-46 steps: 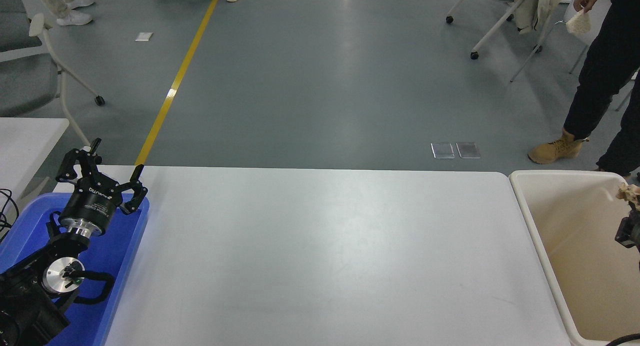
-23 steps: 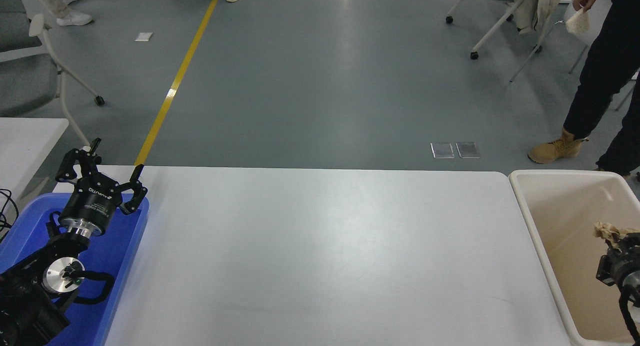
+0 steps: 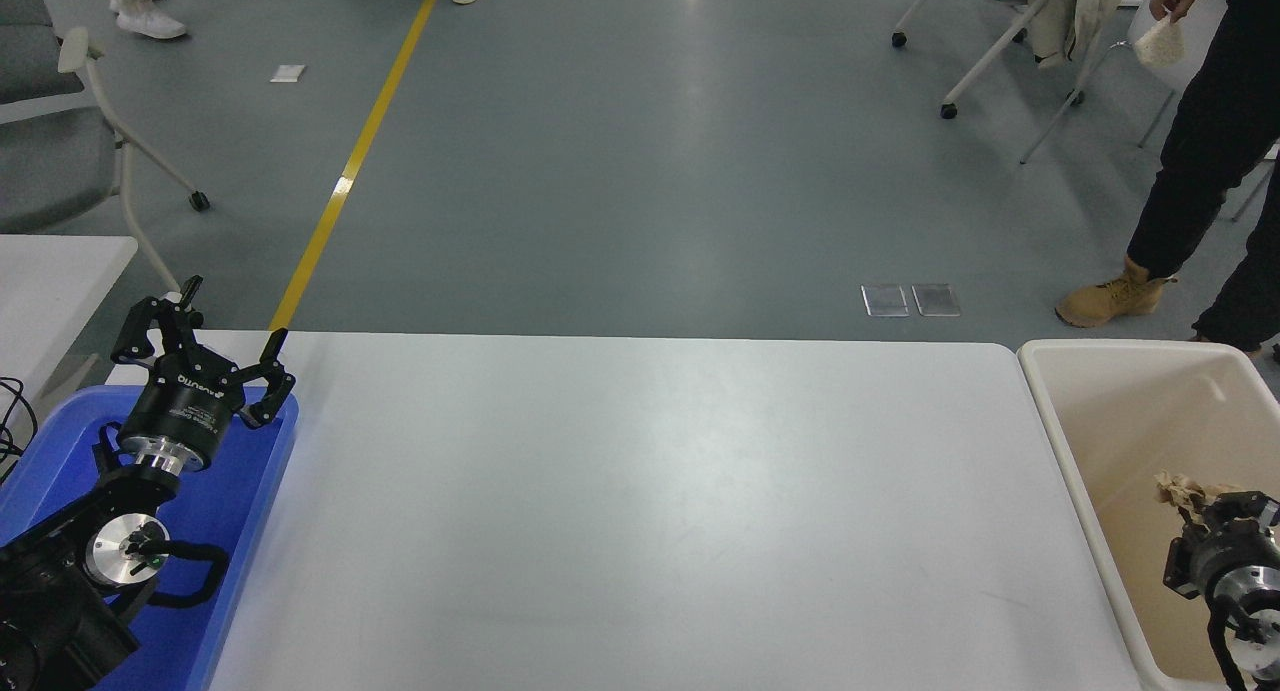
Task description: Clean the table surface
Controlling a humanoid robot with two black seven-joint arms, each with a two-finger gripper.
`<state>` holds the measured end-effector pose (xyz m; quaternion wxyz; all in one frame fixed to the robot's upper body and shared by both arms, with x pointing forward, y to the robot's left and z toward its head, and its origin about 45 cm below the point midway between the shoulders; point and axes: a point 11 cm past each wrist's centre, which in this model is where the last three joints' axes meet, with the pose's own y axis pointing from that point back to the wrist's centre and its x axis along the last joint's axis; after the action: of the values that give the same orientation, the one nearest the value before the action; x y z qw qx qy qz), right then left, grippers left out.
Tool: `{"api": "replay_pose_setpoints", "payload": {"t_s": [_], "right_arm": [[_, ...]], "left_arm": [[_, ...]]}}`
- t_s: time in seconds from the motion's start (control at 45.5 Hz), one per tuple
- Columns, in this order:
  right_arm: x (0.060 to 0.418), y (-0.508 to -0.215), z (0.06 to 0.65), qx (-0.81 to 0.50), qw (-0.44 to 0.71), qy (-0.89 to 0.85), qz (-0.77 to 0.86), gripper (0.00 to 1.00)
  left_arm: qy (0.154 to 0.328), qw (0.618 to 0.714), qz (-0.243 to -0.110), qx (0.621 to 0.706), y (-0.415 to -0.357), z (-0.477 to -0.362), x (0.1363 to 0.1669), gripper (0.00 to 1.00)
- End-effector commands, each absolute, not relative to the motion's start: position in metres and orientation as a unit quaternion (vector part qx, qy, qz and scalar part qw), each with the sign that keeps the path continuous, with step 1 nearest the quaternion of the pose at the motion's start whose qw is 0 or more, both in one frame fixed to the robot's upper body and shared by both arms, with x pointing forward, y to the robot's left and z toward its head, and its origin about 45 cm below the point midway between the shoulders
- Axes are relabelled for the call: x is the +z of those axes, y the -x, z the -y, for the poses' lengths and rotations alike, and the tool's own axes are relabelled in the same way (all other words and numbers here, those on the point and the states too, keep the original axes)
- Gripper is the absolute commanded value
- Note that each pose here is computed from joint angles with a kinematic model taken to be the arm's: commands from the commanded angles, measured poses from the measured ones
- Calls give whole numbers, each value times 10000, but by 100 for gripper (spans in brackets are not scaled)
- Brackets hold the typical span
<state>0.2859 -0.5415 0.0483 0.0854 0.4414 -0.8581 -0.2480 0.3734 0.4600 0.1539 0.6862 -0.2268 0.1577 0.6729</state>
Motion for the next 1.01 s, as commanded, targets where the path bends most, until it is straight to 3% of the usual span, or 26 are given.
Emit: {"api": "replay_pose_setpoints", "payload": {"t_s": [0.0, 0.154, 0.396, 0.659, 0.813, 0.989], "right_arm": [[473, -2844, 5418, -2483, 884, -4401, 8584, 49], [510, -2853, 5457, -2446, 882, -4382, 8605, 62], [562, -2868, 5510, -2389, 869, -4365, 8630, 97], [562, -2918, 5462, -2254, 1390, -4659, 8442, 98], [1299, -3169, 5998, -1540, 1172, -4536, 8699, 98], [1890, -3379, 6255, -1020, 896, -4536, 8808, 98]], "left_arm": [[2268, 6862, -1577, 6729, -3734, -4600, 1539, 100], [2268, 6862, -1578, 6729, -3734, -4600, 1539, 100], [2268, 6862, -1578, 6729, -3734, -4600, 1539, 100], [2264, 6859, -1576, 6734, -3733, -4604, 1538, 100], [2268, 6863, -1578, 6729, -3734, -4600, 1539, 100], [2268, 6863, -1578, 6729, -3734, -4600, 1539, 100]]}}
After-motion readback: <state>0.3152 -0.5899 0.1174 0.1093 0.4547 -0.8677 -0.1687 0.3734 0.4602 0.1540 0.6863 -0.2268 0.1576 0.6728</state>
